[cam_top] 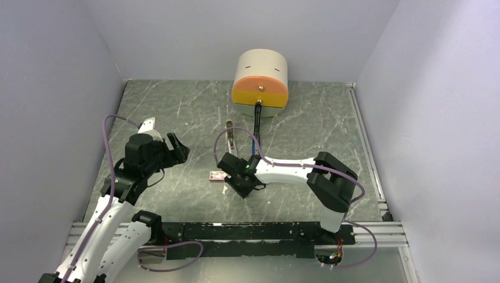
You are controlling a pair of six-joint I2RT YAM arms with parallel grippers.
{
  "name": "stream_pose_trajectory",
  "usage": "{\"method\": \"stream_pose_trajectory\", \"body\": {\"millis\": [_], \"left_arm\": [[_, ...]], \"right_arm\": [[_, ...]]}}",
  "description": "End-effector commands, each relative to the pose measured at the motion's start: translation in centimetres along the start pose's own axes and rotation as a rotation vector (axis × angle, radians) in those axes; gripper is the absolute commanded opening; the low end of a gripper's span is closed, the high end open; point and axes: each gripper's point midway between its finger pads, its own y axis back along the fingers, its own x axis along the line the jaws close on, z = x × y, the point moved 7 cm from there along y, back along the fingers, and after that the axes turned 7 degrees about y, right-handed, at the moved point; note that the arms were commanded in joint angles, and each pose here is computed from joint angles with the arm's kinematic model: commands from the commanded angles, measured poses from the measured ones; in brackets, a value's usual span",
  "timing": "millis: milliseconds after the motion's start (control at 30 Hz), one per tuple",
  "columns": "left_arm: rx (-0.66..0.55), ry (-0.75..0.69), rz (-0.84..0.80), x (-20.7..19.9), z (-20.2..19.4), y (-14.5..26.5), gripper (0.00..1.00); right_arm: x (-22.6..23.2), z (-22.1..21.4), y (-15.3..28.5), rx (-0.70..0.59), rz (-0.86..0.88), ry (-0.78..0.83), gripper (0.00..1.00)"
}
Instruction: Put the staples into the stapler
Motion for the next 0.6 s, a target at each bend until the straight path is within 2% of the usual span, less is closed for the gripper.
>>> {"method": "stream_pose_trajectory", "body": {"millis": [0, 200, 400, 567], "left_arm": [[-0.010, 0.007, -0.023, -0.41, 0.21, 0.12, 0.82], [-0.010, 0.007, -0.025, -0.41, 0.19, 0.15, 0.82], [-0.008, 0.009, -0.027, -0.42, 0.13, 0.08, 0.82], [-0.008, 0.009, -0.027, -0.43, 0.16, 0.15, 0.82]], "right_arm": [[0.20, -1.21, -0.53, 0.078, -0.015, -0.028, 0.29], [0.18, -1.50, -0.44, 0.109, -0.043, -0.080, 0.32], [0.49, -1.36, -0.71, 0.113, -0.032, -0.109, 0.23], [0.47, -0.75, -0.84, 0.077, -0.037, -0.127, 0.22]]}}
